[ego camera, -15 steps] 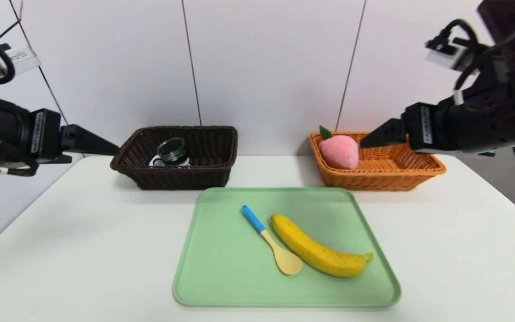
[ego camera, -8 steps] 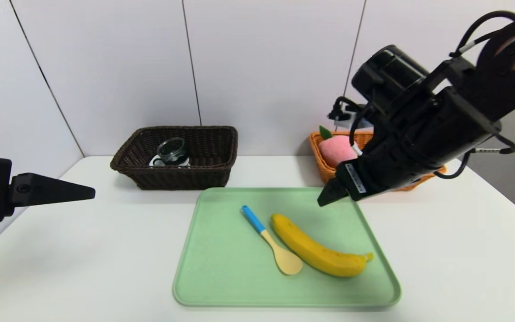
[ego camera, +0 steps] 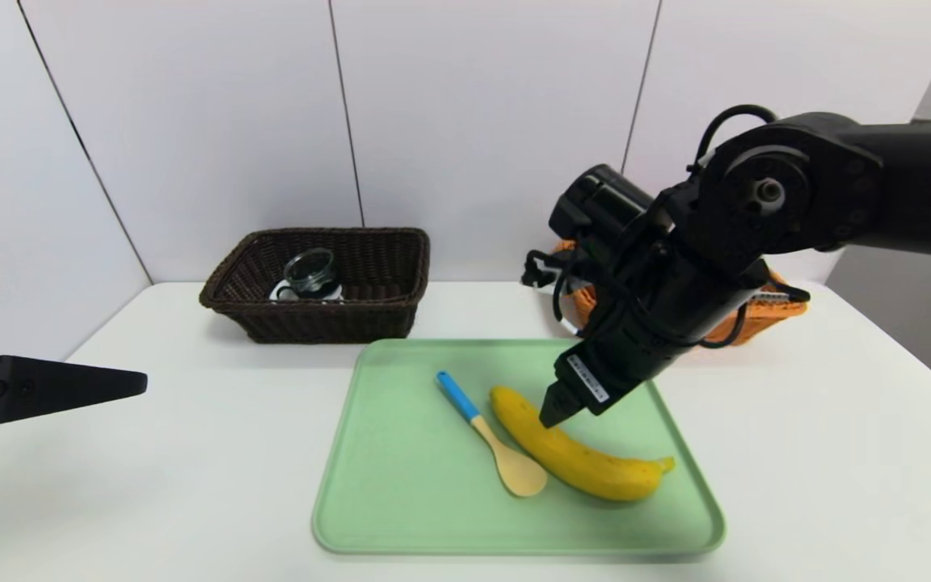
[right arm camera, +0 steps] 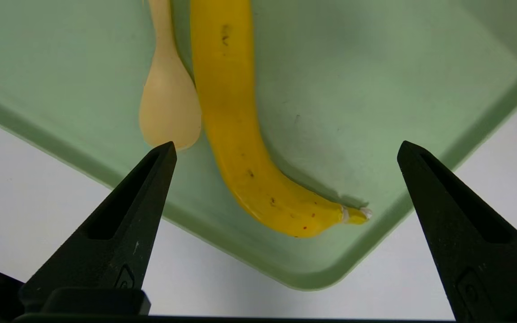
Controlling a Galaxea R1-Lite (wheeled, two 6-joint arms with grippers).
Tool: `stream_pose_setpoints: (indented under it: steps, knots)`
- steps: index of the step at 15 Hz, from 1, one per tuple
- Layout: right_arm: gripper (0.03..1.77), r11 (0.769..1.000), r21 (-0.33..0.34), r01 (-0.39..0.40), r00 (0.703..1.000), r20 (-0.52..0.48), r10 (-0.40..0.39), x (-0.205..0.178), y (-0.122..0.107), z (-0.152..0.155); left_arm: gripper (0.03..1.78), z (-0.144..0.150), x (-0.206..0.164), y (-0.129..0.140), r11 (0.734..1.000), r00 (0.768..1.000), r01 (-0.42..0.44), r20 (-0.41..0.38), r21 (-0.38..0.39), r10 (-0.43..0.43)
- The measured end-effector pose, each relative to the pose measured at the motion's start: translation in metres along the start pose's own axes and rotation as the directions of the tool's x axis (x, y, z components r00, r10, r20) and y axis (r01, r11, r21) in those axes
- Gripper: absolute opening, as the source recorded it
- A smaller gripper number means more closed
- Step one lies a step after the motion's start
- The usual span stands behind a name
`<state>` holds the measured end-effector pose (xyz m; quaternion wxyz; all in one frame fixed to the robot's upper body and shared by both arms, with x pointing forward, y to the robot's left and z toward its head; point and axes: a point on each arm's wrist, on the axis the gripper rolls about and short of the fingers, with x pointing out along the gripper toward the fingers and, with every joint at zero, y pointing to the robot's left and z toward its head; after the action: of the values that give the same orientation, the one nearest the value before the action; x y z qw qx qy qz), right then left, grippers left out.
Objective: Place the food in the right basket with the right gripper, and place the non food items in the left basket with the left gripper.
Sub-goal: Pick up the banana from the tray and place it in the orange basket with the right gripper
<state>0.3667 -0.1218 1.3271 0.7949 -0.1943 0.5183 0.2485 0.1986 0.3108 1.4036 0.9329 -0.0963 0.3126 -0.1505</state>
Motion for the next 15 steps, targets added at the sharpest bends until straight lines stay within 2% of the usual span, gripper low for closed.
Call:
stream_pose_setpoints:
  steps: [8, 15]
  knots:
    - [1.7, 0.998, -0.066, 0.002, 0.995, -0.102, -0.009, 0.021, 0.011, -0.002, 1.69, -0.005, -0.006, 0.0, 1.0, 1.0, 0.001, 0.012, 0.002, -0.001]
    - [1.7, 0.997, -0.081, 0.018, 0.99, -0.137, -0.029, 0.031, 0.011, -0.003, 1.69, -0.006, -0.007, 0.0, 1.0, 1.0, 0.001, 0.015, 0.003, -0.001]
